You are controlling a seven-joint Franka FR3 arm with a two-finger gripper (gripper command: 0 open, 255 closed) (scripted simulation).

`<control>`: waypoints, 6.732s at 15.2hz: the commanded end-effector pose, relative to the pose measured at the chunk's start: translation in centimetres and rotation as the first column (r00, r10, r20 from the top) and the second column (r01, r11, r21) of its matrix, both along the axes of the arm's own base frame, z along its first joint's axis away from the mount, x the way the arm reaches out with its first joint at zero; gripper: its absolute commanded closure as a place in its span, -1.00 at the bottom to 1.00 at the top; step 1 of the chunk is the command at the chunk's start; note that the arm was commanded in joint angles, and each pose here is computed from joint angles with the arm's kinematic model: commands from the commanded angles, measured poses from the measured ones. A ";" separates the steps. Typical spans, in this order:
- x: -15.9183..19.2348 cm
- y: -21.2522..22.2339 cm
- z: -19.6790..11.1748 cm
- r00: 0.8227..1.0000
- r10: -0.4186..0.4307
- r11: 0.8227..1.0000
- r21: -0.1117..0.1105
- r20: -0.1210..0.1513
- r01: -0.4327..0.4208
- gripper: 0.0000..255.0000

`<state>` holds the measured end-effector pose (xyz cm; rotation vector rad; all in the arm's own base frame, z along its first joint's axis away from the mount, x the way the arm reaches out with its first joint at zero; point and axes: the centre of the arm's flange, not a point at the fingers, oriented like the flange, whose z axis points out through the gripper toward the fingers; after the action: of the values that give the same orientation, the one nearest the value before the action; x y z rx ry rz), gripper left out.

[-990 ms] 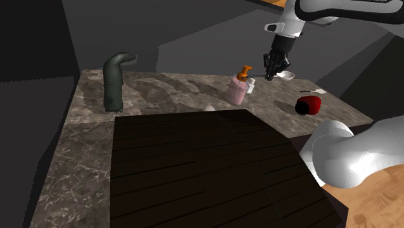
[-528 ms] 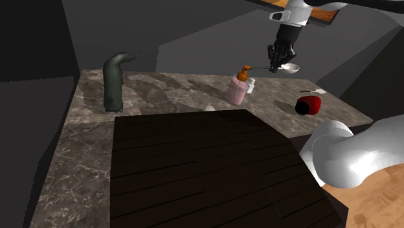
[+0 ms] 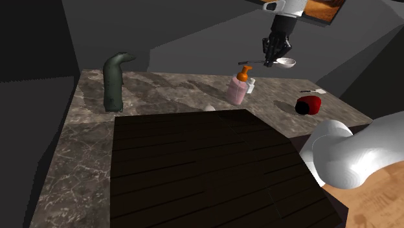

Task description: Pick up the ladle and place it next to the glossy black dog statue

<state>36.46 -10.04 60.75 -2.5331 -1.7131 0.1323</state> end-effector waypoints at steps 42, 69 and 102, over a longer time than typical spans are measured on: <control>17.4 36.0 -6.8 1.000 -0.001 1.000 0.001 0.000 0.001 1.00; 17.4 36.0 -21.0 1.000 -0.001 1.000 0.001 0.000 0.001 1.00; 18.0 35.9 -20.9 1.000 -0.001 1.000 0.001 0.000 0.001 -1.00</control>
<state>54.48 25.86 39.89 -2.5333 -1.7118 0.1315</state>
